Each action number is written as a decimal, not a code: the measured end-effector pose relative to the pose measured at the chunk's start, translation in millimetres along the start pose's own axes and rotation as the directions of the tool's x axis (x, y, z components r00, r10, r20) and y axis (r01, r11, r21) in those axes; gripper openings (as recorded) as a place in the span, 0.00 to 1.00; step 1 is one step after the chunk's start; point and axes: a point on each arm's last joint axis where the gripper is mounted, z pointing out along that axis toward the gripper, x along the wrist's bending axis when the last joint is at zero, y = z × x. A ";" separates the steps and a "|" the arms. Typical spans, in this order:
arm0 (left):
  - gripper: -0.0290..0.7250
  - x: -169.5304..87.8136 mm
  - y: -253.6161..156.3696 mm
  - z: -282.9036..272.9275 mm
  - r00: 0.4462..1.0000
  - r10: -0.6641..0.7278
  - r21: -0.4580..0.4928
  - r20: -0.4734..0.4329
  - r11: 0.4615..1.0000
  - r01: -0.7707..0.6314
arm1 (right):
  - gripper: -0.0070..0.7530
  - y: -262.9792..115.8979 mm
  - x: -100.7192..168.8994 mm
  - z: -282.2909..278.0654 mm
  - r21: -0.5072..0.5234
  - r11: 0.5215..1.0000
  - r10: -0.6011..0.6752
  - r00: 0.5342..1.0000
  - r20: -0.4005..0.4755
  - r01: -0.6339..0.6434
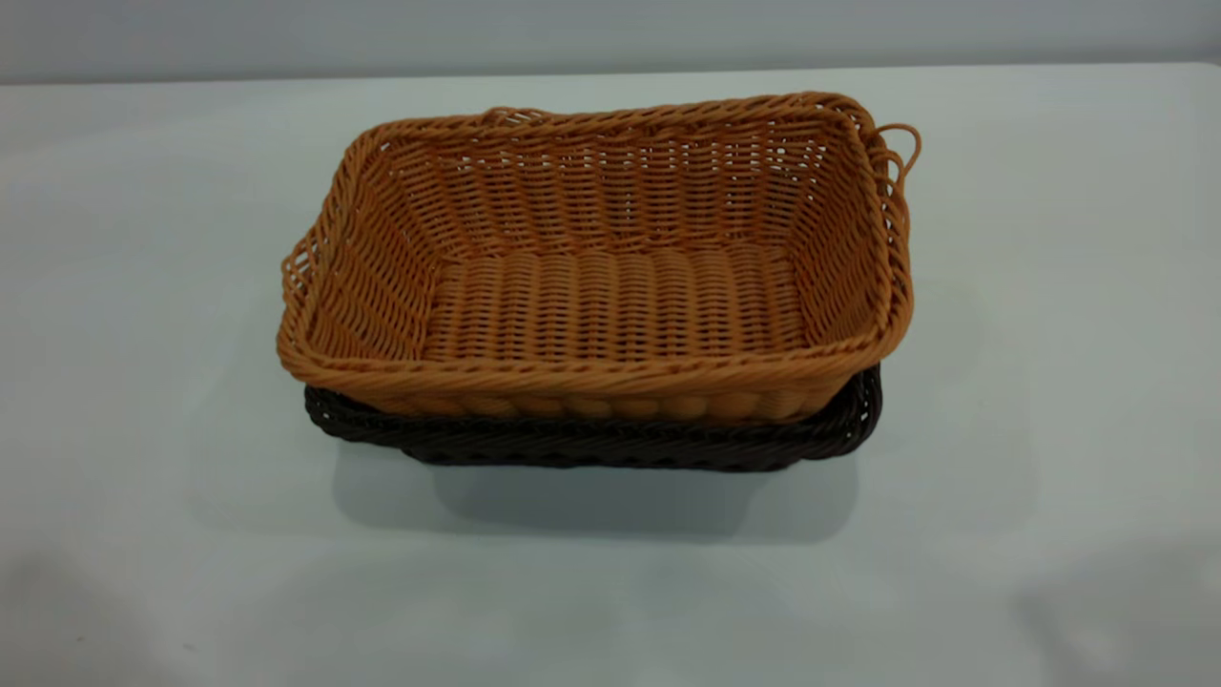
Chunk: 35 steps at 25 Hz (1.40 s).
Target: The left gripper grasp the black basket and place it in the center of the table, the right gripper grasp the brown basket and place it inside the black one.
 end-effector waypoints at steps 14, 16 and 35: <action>0.54 -48.3 -124.3 79.3 0.967 -0.232 0.295 0.105 0.936 0.192 | 0.73 -120.8 -12.4 64.6 0.047 0.994 0.090 0.993 0.080 -0.094; 0.54 -51.8 -135.7 86.1 0.963 -0.248 0.300 0.101 0.931 0.208 | 0.73 -121.9 -12.2 62.7 0.032 0.995 0.090 0.993 0.080 -0.093; 0.54 -53.3 -160.8 58.2 0.958 -0.264 0.054 0.112 0.964 0.259 | 0.73 -125.8 -9.9 57.2 -0.009 0.993 0.116 0.992 0.058 -0.116</action>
